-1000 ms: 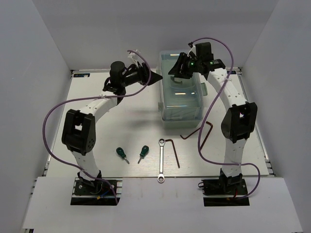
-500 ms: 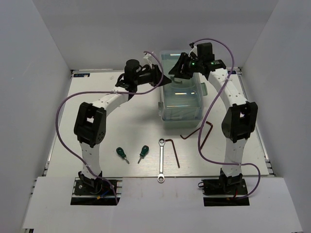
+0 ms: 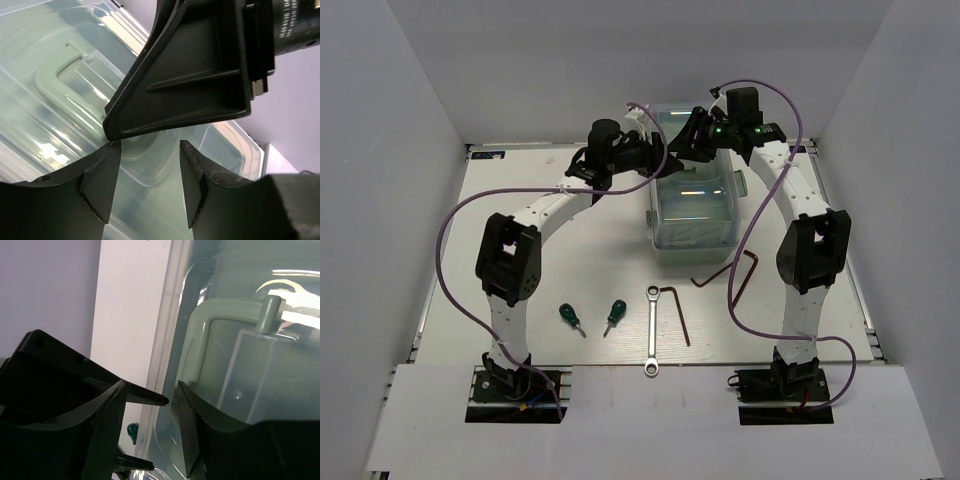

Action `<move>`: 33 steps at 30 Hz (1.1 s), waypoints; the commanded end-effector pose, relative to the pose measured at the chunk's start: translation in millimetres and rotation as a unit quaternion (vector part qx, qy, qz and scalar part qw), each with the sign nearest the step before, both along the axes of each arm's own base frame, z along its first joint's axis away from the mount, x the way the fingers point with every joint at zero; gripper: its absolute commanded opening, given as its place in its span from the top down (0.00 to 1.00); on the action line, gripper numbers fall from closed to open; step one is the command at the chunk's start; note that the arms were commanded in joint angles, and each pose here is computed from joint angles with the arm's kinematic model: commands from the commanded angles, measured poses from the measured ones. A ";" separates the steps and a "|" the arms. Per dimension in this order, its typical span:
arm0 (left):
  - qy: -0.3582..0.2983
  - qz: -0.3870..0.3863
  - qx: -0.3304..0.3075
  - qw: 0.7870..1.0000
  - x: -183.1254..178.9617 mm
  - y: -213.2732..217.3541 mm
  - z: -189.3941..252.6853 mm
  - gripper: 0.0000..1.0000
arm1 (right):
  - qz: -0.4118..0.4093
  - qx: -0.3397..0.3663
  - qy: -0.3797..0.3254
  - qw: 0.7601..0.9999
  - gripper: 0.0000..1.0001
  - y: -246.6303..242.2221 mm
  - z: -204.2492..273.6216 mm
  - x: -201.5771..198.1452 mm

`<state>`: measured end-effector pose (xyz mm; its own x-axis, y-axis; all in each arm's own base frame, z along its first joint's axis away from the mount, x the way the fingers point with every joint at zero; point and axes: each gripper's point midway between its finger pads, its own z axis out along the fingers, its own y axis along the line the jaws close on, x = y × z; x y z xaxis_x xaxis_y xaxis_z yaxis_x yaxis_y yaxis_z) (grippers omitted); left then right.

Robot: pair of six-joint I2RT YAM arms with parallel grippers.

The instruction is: Sort the tools into containers

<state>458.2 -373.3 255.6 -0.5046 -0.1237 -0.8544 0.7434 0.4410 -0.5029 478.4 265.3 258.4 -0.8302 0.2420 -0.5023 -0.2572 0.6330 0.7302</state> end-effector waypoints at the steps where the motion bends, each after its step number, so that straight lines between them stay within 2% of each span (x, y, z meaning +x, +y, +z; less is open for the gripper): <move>1: 0.001 0.036 0.029 0.999 -2.2 11.6 2.8 0.39 | 0.007 0.027 -0.025 0.999 0.49 1.3 25.7 -1.7; 2: 0.011 0.035 0.035 0.999 -4.1 12.7 -4.1 0.39 | 0.003 0.020 -0.031 0.999 0.49 0.1 25.9 0.0; 9: -0.038 0.080 0.049 0.995 -18.6 39.7 19.3 0.38 | -0.026 -0.038 -0.055 0.997 0.49 -13.5 18.8 13.9; 11: -0.038 0.095 0.057 0.993 -23.4 48.6 15.7 0.32 | -0.029 -0.047 -0.057 0.997 0.49 -15.2 14.2 17.6; 14: -0.054 0.105 0.065 0.991 -33.1 59.3 23.9 0.29 | -0.037 -0.070 -0.054 0.995 0.48 -15.7 1.8 22.4; 19: -0.047 0.101 0.083 0.990 -38.7 63.4 6.4 0.28 | -0.033 -0.089 -0.062 0.994 0.44 -13.1 -3.7 23.1; 27: -0.053 0.092 0.076 0.991 -52.7 67.0 8.8 0.27 | -0.018 -0.122 -0.068 0.990 0.42 1.9 -22.7 19.6; 33: -0.066 0.095 0.085 0.990 -63.0 76.0 11.6 0.27 | -0.045 -0.195 -0.107 0.974 0.41 2.5 -25.5 25.7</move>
